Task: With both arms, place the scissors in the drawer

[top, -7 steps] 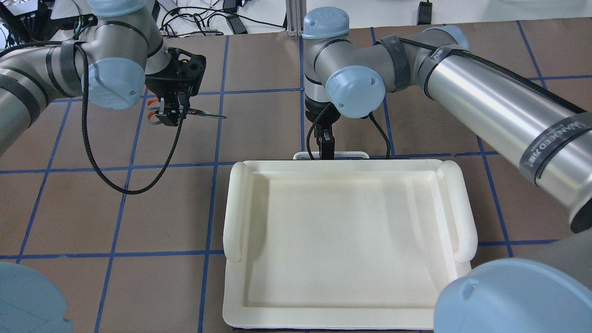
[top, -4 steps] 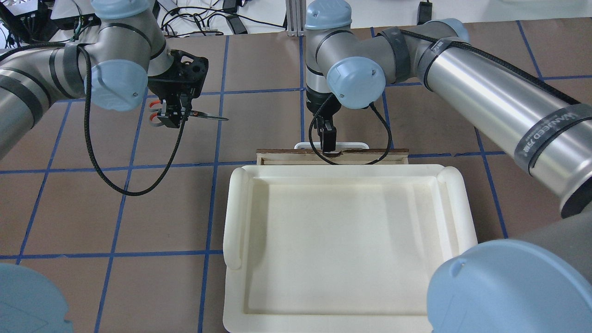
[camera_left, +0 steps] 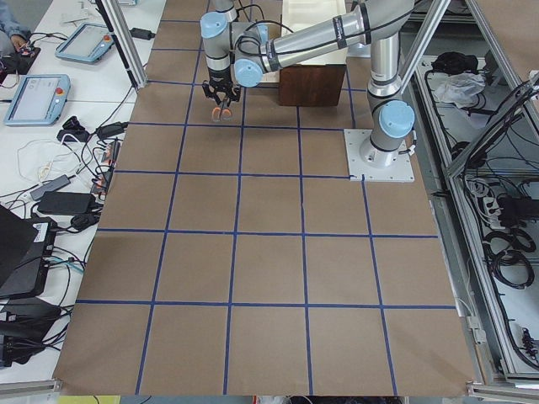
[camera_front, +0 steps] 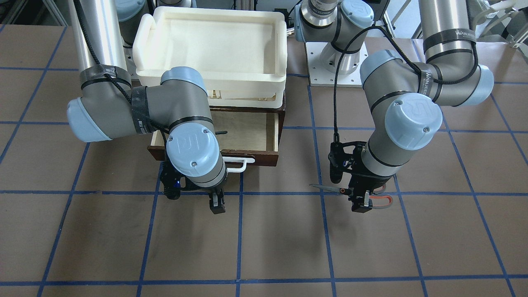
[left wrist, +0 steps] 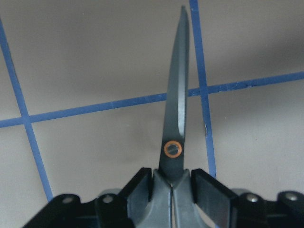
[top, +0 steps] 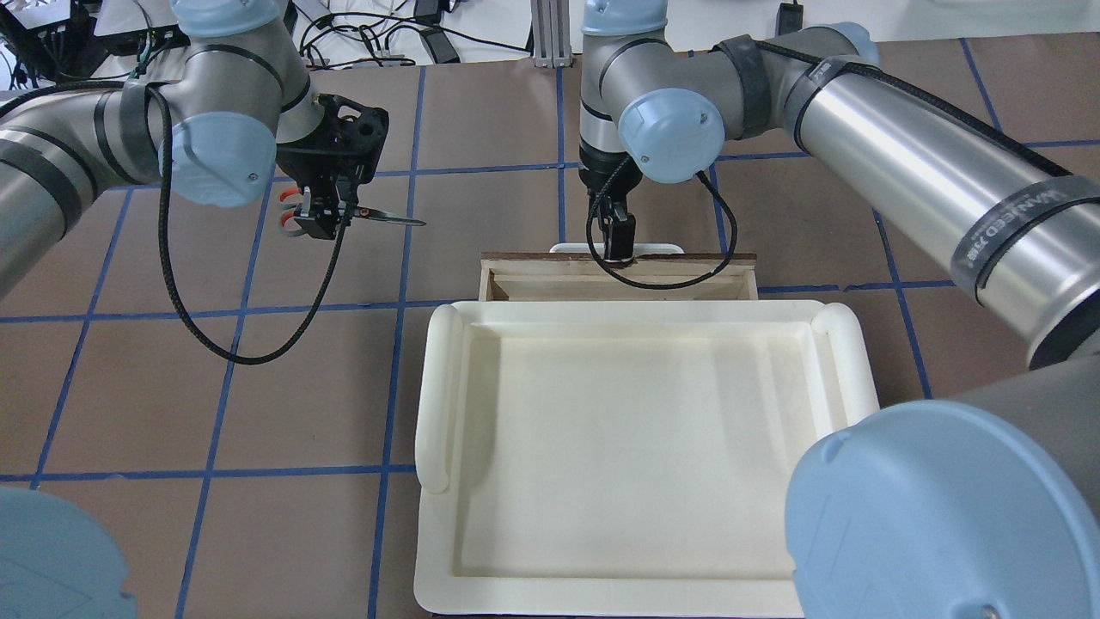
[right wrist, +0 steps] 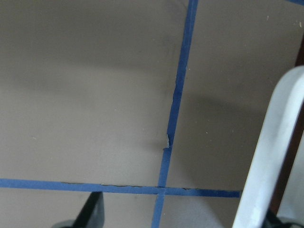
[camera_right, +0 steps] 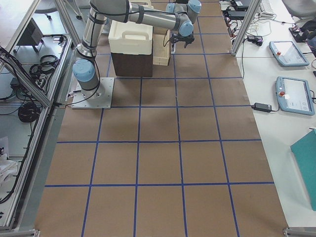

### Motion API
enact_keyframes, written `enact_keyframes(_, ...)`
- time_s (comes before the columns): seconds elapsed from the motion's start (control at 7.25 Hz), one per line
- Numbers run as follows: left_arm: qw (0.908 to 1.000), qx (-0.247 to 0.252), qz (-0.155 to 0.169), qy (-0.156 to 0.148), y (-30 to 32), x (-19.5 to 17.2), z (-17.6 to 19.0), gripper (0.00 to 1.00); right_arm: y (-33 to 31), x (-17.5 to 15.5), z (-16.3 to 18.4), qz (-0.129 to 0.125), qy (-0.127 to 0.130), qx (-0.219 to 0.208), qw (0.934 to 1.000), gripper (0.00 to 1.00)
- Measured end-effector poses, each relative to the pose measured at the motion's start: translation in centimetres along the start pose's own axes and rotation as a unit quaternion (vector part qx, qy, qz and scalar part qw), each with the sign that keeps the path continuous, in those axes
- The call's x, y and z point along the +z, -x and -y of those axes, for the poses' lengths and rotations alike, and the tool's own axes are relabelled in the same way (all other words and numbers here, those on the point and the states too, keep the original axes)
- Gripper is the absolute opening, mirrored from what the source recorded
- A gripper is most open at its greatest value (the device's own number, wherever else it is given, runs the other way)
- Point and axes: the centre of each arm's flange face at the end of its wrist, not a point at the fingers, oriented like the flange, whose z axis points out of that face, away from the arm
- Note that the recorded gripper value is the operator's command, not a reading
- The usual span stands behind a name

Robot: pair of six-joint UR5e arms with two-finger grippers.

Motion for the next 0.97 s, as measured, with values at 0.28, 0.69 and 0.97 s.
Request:
enact_keyframes(0.28, 1.0, 0.0, 0.0, -0.001, -0.4, 0.4, 0.0, 0.0, 1.2, -0.4, 0.3, 0.008, 0.001, -0.005, 1.0, 1.0)
enact_keyframes(0.69, 1.0, 0.0, 0.0, -0.001, -0.5, 0.5, 0.0, 0.0, 2.1, -0.7, 0.6, 0.013, 0.001, -0.025, 0.9996, 1.0)
enact_keyframes(0.97, 1.0, 0.0, -0.001, -0.002, -0.5, 0.6, 0.1, 0.0, 3.2, -0.5, 0.9, 0.015, 0.002, -0.033, 0.9993, 1.0)
